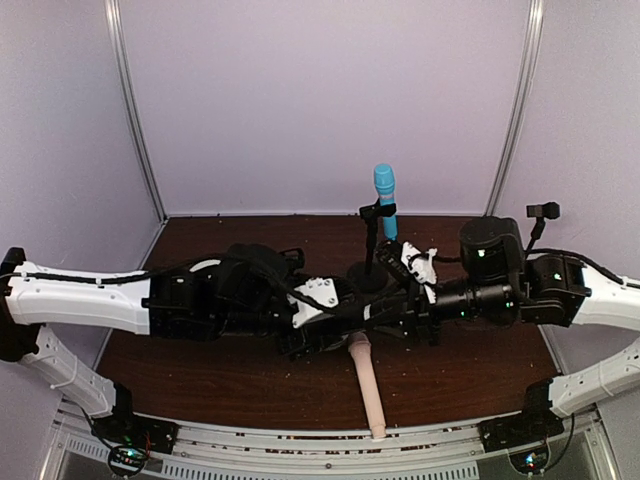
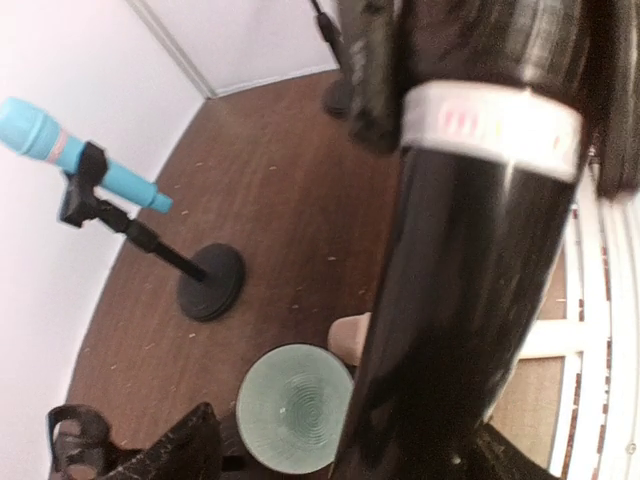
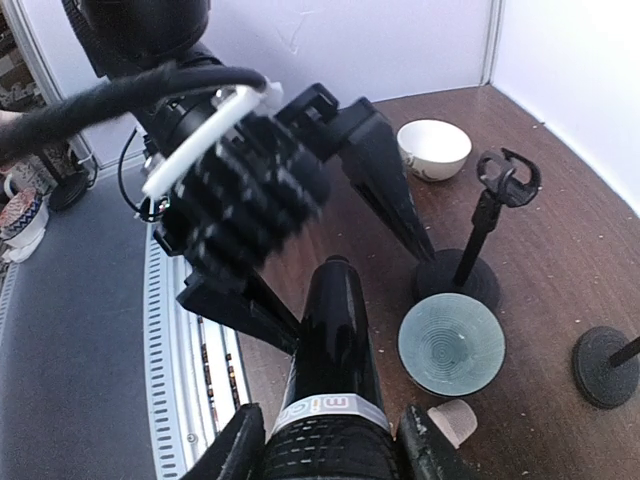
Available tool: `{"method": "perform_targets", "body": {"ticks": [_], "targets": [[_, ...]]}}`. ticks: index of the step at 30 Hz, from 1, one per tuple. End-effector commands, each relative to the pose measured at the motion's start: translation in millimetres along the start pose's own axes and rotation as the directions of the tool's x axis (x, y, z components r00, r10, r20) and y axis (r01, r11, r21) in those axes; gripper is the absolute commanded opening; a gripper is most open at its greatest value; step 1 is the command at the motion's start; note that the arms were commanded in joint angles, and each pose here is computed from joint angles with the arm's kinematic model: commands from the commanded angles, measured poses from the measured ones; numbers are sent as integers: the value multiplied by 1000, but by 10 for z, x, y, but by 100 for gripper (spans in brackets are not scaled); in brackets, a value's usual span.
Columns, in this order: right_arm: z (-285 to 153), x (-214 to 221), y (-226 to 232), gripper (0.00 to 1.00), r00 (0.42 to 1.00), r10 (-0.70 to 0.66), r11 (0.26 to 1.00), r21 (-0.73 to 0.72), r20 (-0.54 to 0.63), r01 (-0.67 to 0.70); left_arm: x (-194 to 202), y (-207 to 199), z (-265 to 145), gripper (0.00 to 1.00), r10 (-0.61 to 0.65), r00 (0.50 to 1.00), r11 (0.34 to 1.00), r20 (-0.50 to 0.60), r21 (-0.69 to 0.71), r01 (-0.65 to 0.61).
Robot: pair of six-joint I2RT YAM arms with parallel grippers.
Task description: Attach the microphones to the stand
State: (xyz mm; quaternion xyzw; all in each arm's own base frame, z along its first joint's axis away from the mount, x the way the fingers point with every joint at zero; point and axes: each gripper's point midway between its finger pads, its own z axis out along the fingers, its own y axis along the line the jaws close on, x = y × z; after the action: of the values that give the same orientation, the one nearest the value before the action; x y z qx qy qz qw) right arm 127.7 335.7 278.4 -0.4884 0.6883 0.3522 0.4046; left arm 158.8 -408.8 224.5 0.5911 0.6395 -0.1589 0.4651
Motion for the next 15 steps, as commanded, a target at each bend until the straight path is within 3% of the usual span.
{"method": "perform_targets", "body": {"ticks": [1, 6, 11, 15], "targets": [[-229, -61, -217, 3, 999, 3, 992, 129, 35, -8, 6, 681, -275, 82, -131, 990, 928, 56, -344, 143], [-448, -42, -539, 0, 996, 20, 951, 305, 84, -45, 242, 971, -404, 84, -251, 961, 849, 114, -451, 275], [-814, -59, -897, 0, 977, 49, 844, 515, 206, -151, 529, 1165, -413, 84, -326, 925, 774, 195, -507, 379], [-929, -7, -902, 0, 967, 41, 835, 523, 251, -171, 632, 1228, -318, 83, -353, 898, 771, 263, -462, 438]]}}
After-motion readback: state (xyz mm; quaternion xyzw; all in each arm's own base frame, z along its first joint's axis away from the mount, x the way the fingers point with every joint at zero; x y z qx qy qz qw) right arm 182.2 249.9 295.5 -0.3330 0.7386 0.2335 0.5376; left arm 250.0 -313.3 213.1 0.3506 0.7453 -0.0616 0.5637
